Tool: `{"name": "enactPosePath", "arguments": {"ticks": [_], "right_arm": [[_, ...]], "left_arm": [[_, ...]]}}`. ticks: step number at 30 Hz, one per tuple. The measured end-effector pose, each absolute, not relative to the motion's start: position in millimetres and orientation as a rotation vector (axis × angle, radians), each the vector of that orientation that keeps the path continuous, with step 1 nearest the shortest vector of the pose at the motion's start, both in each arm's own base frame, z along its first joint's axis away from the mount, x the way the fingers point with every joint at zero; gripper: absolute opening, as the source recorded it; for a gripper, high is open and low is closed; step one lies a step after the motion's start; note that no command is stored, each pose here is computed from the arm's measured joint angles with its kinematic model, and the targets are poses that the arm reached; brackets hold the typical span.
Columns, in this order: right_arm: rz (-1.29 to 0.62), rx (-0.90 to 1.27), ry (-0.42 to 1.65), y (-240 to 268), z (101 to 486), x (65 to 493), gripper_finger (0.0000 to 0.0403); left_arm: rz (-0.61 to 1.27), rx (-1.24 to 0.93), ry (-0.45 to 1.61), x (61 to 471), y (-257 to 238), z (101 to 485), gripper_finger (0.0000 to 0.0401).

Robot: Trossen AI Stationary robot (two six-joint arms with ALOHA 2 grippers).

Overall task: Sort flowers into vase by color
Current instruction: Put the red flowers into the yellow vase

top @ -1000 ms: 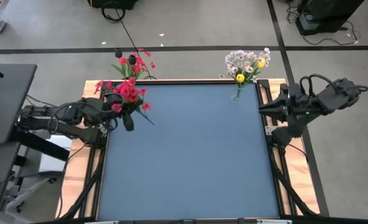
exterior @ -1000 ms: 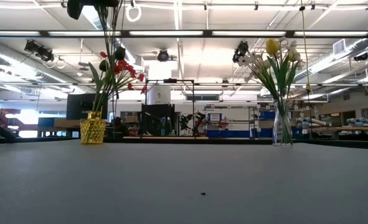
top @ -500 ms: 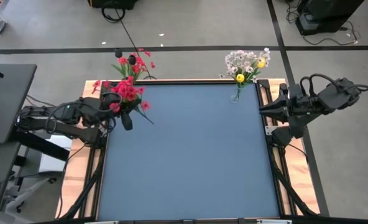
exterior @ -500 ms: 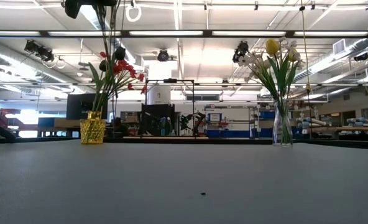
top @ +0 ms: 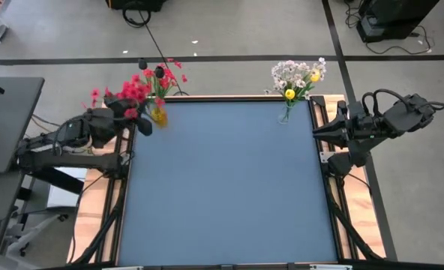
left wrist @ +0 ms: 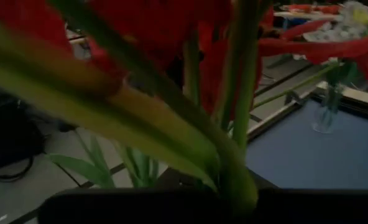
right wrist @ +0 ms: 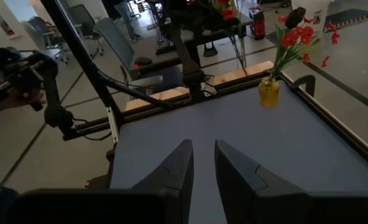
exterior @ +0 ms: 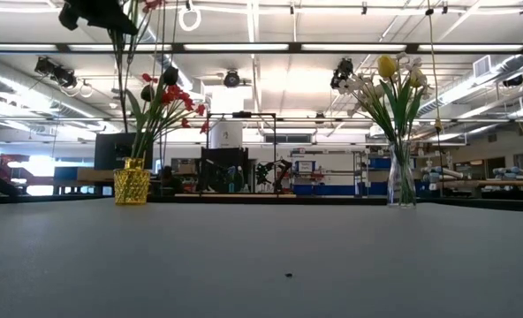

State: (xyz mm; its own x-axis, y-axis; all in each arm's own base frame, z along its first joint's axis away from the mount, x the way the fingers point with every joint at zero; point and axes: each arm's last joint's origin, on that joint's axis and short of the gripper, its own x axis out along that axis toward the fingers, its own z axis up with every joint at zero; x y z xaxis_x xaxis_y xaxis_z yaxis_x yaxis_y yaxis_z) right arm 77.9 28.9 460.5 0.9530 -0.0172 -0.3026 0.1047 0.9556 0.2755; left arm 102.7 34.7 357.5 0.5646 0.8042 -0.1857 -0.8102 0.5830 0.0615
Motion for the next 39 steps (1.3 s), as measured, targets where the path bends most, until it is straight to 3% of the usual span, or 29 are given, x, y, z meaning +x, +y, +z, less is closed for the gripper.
{"name": "enactPosePath", "arguments": {"ticks": [20, 32, 39], "right_arm": [[-0.063, 0.294, 0.303, 28.9, 460.6, 77.9, 0.0076], [-0.063, 0.294, 0.303, 29.0, 460.5, 77.9, 0.0076], [-0.063, 0.294, 0.303, 29.0, 460.5, 77.9, 0.0076]], "left_arm": [[1.044, 0.022, 0.268, 101.9, 94.9, 358.7, 0.0007], [1.037, -0.089, 0.343, 112.8, 126.7, 343.2, 0.0009], [1.146, -0.337, 0.356, 105.3, 137.8, 329.3, 0.0033]]}}
